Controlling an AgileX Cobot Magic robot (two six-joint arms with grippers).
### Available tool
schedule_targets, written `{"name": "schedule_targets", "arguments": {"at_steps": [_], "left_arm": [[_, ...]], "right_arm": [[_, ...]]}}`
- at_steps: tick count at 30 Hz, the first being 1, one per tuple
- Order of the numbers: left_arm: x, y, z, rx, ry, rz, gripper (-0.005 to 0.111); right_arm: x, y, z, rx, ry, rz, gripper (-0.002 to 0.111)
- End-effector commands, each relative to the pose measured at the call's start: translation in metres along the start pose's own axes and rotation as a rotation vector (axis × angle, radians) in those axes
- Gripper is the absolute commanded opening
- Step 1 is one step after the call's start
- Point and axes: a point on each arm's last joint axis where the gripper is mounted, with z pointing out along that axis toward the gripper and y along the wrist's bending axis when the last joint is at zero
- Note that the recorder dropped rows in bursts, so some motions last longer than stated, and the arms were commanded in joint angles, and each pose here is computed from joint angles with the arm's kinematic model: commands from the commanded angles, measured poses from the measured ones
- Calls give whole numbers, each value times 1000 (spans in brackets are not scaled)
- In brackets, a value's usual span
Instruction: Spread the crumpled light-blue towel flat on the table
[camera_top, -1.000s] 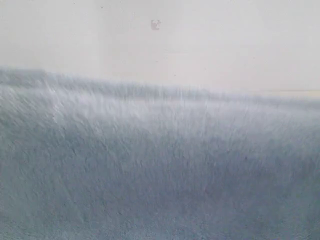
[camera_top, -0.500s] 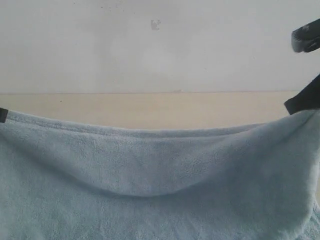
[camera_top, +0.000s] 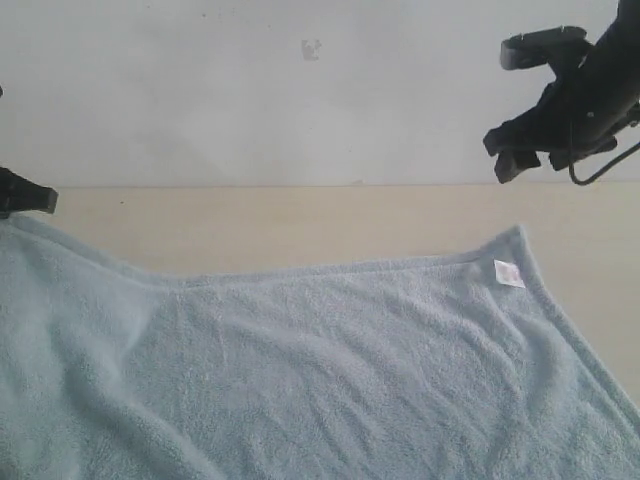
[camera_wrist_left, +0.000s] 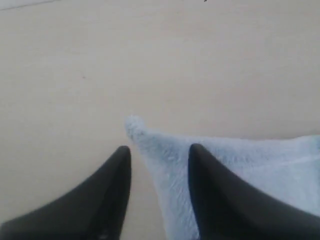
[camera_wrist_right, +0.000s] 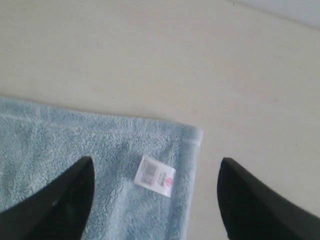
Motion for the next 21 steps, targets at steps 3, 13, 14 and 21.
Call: {"name": "schedule_targets", "arguments": {"at_steps": [3, 13, 14, 21], "left_arm": [[-15, 14, -40, -6, -98, -80, 50], [22, 29, -100, 7, -37, -86, 45], [28, 26, -102, 42, -9, -75, 43], [51, 9, -113, 244, 153, -93, 41]], "right_arm": [[-9, 2, -46, 2, -112, 9, 30], [39, 17, -117, 37, -276, 40, 0], [49, 20, -119, 33, -267, 43, 0], [122, 33, -85, -14, -63, 43, 0]]}}
